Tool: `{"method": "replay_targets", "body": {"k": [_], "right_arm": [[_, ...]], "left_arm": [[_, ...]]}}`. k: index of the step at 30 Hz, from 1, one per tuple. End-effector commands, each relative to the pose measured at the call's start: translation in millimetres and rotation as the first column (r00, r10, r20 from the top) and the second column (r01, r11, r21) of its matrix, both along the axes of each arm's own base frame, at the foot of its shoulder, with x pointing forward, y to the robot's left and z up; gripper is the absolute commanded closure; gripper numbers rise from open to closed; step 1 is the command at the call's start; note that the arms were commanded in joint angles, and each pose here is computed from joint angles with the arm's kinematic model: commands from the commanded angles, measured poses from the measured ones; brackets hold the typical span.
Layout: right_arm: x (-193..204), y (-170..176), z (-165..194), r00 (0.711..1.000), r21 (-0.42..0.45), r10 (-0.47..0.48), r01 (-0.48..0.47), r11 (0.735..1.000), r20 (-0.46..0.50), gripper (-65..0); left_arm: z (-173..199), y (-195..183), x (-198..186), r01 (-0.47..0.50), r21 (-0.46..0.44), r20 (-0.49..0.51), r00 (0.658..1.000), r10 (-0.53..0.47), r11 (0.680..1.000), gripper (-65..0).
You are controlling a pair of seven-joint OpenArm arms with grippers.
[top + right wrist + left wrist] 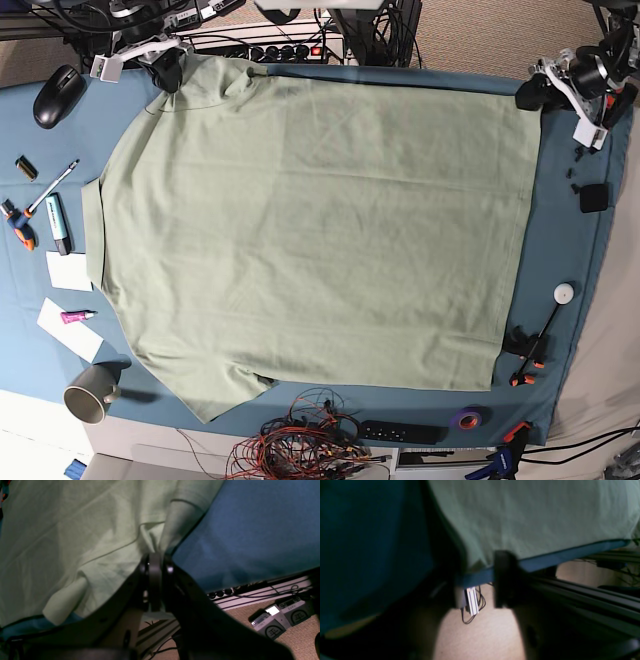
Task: Fold the T-shirt properly
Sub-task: 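Close both grippers on the shoulder corners of the shirt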
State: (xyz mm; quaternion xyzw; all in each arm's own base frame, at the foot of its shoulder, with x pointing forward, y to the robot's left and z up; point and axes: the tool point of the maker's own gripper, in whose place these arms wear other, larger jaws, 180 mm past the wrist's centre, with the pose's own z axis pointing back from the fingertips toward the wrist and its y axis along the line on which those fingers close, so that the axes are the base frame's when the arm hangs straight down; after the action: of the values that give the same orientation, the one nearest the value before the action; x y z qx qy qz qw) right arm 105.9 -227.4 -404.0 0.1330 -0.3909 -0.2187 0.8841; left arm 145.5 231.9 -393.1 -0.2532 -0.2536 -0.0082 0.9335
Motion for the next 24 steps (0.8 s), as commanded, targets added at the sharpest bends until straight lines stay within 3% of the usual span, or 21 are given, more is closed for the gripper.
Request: {"method": "replay_targets", "body": {"k": [1, 2, 16, 19, 24], "right_arm": [[-22.4, 1.3, -16.7, 0.992, -0.019, 0.023, -0.025, 1.000, -0.127, 0.0], [-22.3, 1.2, -16.7, 0.992, -0.019, 0.023, -0.025, 0.999, -0.127, 0.0], [-20.0, 6.7, -13.8, 0.993, -0.004, 0.053, -0.054, 0.999, -0.108, 0.0], [-14.0, 13.8, -5.0, 0.993, 0.012, 0.090, -0.090, 0.996, -0.078, 0.0], [5.7, 17.7, 26.9, 0.988, -0.057, 0.152, -0.152, 0.987, -0.005, 0.0]], "left_arm": [[6.3, 2.3, 3.0, 0.003, -0.001, 0.019, 1.000, -0.003, 1.000, -6.1], [7.0, 2.6, 4.4, -0.001, -0.002, 0.027, 1.000, 0.001, 1.000, 0.0], [11.7, 4.0, 15.3, -0.006, 0.007, 0.068, 0.998, 0.006, 1.000, 0.0], [13.4, 2.6, 16.2, 0.000, 0.007, 0.073, 0.997, 0.000, 1.000, 0.0], [29.8, -13.1, 22.1, 0.077, 0.000, 0.142, 0.987, -0.076, 0.997, 0.0]]}}
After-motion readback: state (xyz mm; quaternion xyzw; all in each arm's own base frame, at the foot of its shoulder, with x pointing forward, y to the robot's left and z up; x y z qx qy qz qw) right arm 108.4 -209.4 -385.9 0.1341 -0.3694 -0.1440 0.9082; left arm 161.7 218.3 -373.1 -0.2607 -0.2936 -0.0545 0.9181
